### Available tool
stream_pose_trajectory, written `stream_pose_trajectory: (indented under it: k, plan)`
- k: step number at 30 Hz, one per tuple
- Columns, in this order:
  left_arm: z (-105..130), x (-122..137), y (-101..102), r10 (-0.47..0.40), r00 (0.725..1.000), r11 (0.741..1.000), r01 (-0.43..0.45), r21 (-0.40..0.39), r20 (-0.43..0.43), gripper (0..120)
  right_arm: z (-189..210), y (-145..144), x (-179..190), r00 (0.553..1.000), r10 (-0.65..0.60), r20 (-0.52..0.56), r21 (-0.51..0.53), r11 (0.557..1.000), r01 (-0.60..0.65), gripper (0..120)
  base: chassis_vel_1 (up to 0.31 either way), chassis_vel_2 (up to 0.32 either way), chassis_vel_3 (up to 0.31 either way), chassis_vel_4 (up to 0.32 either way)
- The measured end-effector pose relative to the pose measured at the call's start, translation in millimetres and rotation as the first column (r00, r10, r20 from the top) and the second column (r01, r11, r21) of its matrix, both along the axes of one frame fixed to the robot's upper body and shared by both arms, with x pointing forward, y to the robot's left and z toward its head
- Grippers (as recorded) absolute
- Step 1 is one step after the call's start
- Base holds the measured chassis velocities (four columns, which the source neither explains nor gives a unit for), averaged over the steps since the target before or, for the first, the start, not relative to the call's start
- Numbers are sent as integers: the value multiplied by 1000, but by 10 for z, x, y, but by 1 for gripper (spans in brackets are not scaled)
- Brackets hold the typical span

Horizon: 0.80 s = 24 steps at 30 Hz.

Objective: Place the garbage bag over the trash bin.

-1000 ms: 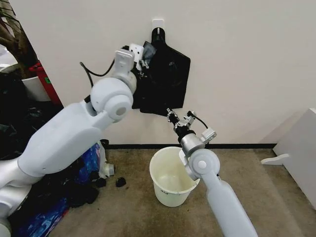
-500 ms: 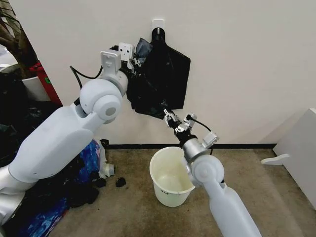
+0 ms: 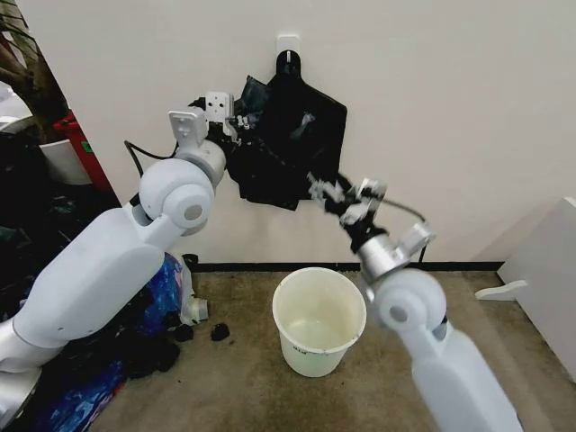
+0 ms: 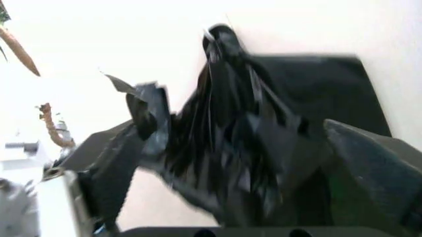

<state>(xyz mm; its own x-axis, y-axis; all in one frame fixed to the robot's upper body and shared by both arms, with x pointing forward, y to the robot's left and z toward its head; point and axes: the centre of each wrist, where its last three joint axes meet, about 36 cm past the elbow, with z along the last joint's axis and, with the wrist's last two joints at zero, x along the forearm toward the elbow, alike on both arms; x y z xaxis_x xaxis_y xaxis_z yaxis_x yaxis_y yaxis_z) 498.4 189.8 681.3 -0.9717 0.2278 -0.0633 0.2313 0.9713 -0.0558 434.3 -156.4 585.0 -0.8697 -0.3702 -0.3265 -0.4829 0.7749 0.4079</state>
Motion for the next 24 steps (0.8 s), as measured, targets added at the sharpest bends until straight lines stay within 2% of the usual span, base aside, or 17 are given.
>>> stream_pose_trajectory:
  k: [5,9,17,24]
  plan:
    - [3,-7,10,-4,1000,1000,4,-12,-2,0,115,83,96,999,-7,32,-52,999,8,100,0,0,0,0]
    - [6,-13,3,-8,1000,1000,8,-20,-1,0,190,319,184,999,-34,37,-114,993,38,100,0,0,0,0]
    - [-7,-34,21,-8,1000,1000,8,-21,-2,0,239,565,231,997,-70,-21,-134,989,66,100,0,0,0,0]
    - [6,-47,38,-8,1000,1000,8,-20,2,0,271,744,281,995,-91,-30,-162,983,85,100,0,0,0,0]
